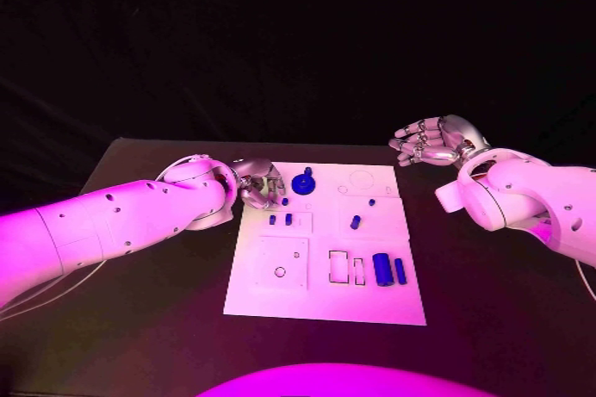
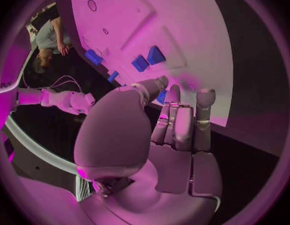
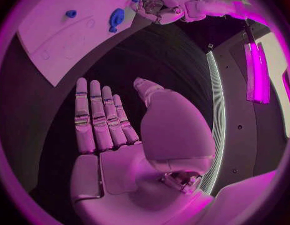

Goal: Assemble the parts on the task board

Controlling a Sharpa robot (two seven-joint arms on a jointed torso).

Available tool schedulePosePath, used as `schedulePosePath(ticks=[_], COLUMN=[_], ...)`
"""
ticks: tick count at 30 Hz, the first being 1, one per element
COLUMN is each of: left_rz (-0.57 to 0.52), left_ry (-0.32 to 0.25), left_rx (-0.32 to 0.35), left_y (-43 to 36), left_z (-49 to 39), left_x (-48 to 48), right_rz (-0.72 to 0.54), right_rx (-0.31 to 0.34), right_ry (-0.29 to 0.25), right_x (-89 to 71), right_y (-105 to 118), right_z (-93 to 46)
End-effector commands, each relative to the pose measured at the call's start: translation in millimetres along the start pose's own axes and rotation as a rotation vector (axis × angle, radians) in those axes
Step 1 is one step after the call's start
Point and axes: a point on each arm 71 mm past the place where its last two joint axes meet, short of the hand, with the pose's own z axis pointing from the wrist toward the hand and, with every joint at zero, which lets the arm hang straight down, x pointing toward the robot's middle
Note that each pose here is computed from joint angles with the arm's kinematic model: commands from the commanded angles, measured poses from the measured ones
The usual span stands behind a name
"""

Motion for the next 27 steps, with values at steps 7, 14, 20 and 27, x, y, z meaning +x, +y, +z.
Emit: schedulePosePath(ticks=[7, 14, 20, 27], left_rz=[-0.092, -0.313, -0.584, -0.824], left_ry=[-0.01, -0.067, -0.121, -0.196], left_rx=[-0.046, -0.05, 0.037, 0.082], left_y=[22.4, 38.3, 36.5, 29.1], left_z=[-16.2, -32.6, -42.9, -51.8], left_x=[-21.6, -50.4, -61.7, -66.0], right_rz=[-0.068, -0.321, -0.604, -0.829], right_rx=[-0.019, -0.095, -0.163, -0.21], right_ry=[0.065, 0.204, 0.276, 0.279], right_x=[1.7, 12.0, 22.6, 36.8], right_y=[-1, 2, 1, -3], right_z=[0.1, -3.1, -7.2, -12.6])
